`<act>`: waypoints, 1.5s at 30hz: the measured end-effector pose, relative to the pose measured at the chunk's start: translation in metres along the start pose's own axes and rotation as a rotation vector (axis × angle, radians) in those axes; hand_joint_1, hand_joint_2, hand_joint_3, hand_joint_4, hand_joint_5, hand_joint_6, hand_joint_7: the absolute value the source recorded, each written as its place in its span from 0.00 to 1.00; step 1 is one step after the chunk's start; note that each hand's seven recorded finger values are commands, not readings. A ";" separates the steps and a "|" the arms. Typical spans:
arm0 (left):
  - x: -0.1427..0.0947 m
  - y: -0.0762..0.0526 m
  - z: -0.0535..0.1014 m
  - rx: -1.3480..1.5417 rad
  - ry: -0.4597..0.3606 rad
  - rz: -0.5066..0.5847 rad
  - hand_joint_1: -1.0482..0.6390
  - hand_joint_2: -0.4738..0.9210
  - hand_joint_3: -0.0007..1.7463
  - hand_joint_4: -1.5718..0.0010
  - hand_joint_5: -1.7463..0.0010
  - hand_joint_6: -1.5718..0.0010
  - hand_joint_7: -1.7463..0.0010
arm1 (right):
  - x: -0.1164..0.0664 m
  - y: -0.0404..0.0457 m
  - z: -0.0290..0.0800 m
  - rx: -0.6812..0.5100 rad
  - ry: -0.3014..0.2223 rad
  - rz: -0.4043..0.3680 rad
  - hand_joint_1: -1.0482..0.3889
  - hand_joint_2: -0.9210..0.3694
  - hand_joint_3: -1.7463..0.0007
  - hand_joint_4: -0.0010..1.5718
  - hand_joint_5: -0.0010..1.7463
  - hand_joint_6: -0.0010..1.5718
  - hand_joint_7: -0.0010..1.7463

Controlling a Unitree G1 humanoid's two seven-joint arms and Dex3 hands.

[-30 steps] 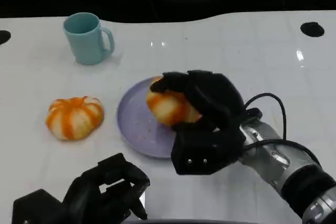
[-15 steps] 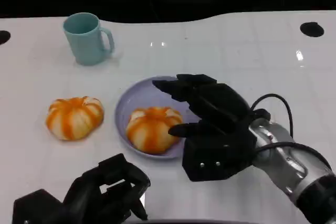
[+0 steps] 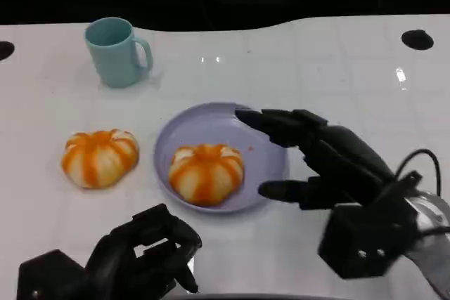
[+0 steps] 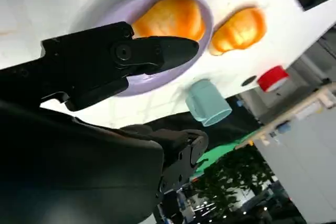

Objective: Grasp the bread from the table and place it into the plate.

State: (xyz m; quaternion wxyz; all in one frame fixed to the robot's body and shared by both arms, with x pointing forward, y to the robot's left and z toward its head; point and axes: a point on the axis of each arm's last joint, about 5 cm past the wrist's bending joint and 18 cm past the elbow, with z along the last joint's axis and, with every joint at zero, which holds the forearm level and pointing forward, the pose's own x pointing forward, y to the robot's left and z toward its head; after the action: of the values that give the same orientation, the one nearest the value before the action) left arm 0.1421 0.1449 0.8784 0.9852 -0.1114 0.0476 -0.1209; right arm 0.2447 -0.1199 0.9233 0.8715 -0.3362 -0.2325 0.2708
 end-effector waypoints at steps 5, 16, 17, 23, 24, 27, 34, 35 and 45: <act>0.001 0.000 0.000 -0.004 -0.002 -0.002 0.21 1.00 0.10 0.49 0.06 0.52 0.22 | -0.023 0.0030 -0.005 0.087 -0.030 -0.036 0.42 0.00 0.90 0.08 0.47 0.27 0.08; 0.001 0.001 0.000 0.006 0.001 -0.005 0.21 1.00 0.12 0.50 0.04 0.54 0.20 | -0.060 0.0142 -0.005 0.410 -0.080 -0.272 0.65 0.34 0.35 0.48 0.79 0.53 0.56; 0.002 0.001 0.000 0.006 0.001 -0.005 0.21 1.00 0.12 0.50 0.04 0.54 0.20 | -0.064 0.0144 -0.005 0.419 -0.077 -0.279 0.67 0.36 0.32 0.50 0.81 0.54 0.59; 0.001 0.002 0.000 0.007 0.004 -0.004 0.20 1.00 0.11 0.50 0.05 0.54 0.20 | -0.085 0.0083 -0.001 0.392 -0.064 -0.320 0.68 0.44 0.17 0.58 0.89 0.57 0.70; 0.000 0.002 0.000 0.007 0.005 -0.003 0.20 1.00 0.10 0.50 0.05 0.53 0.21 | -0.087 0.0080 0.000 0.392 -0.061 -0.324 0.67 0.44 0.18 0.59 0.92 0.57 0.73; -0.001 0.003 0.000 0.003 0.005 -0.004 0.20 1.00 0.09 0.49 0.05 0.52 0.22 | -0.095 0.0114 -0.001 0.401 -0.033 -0.326 0.66 0.45 0.18 0.59 0.98 0.55 0.81; -0.003 0.005 0.000 0.008 0.012 0.003 0.20 1.00 0.08 0.48 0.06 0.50 0.25 | -0.101 0.0196 -0.004 0.420 0.020 -0.333 0.65 0.46 0.16 0.61 1.00 0.50 0.83; -0.003 0.006 0.001 0.009 0.012 0.004 0.20 1.00 0.08 0.48 0.06 0.50 0.25 | -0.102 0.0203 -0.006 0.423 0.030 -0.335 0.65 0.46 0.16 0.61 1.00 0.49 0.83; -0.002 0.008 0.000 0.014 0.011 0.010 0.19 1.00 0.09 0.48 0.06 0.50 0.23 | -0.100 0.0260 -0.014 0.458 0.071 -0.335 0.64 0.44 0.19 0.58 1.00 0.50 0.81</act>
State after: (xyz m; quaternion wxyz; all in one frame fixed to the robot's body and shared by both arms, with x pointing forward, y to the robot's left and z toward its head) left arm 0.1421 0.1531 0.8770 0.9863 -0.1034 0.0527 -0.1169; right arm 0.1705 -0.1727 0.8731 0.9650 -0.0969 -0.1867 0.1566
